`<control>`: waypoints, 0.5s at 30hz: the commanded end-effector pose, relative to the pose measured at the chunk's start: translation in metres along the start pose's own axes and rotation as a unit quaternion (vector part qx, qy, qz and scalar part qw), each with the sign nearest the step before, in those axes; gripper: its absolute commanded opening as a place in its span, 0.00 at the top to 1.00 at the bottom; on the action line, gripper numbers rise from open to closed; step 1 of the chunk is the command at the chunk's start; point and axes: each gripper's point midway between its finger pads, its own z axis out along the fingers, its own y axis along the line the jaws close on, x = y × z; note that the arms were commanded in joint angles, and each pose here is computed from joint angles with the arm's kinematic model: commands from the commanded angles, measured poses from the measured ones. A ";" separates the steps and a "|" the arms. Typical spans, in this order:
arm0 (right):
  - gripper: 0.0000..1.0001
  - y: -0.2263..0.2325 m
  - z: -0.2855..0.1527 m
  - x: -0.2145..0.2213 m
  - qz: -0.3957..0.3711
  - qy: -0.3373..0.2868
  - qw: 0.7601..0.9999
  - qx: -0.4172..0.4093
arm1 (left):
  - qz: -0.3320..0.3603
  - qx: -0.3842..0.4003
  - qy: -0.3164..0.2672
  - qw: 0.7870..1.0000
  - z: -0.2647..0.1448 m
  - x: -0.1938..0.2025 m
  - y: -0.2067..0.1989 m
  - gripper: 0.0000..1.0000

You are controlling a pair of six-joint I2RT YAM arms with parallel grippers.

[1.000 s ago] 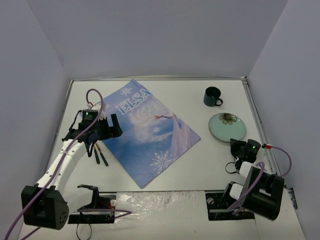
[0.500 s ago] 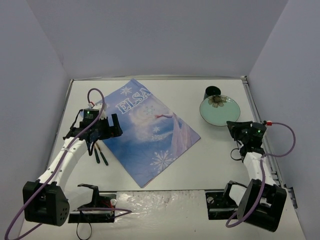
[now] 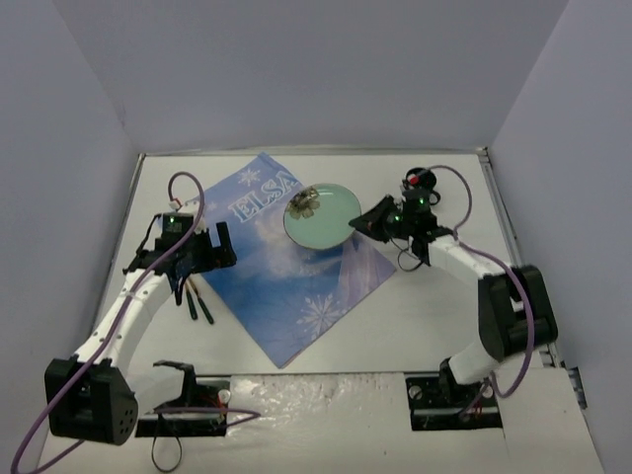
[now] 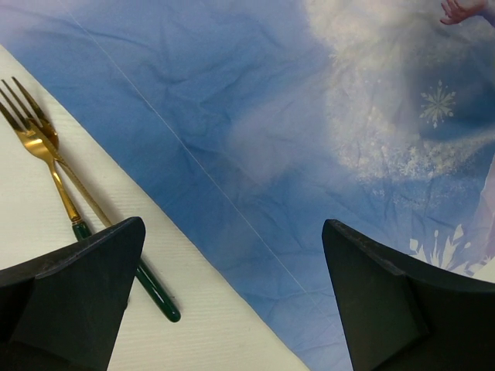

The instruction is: Set the dinner table for one person

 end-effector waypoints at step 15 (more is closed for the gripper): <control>1.00 0.100 0.090 0.047 -0.112 0.073 0.976 -0.173 | 0.011 -0.020 -0.063 0.998 -0.019 -0.033 0.005 0.03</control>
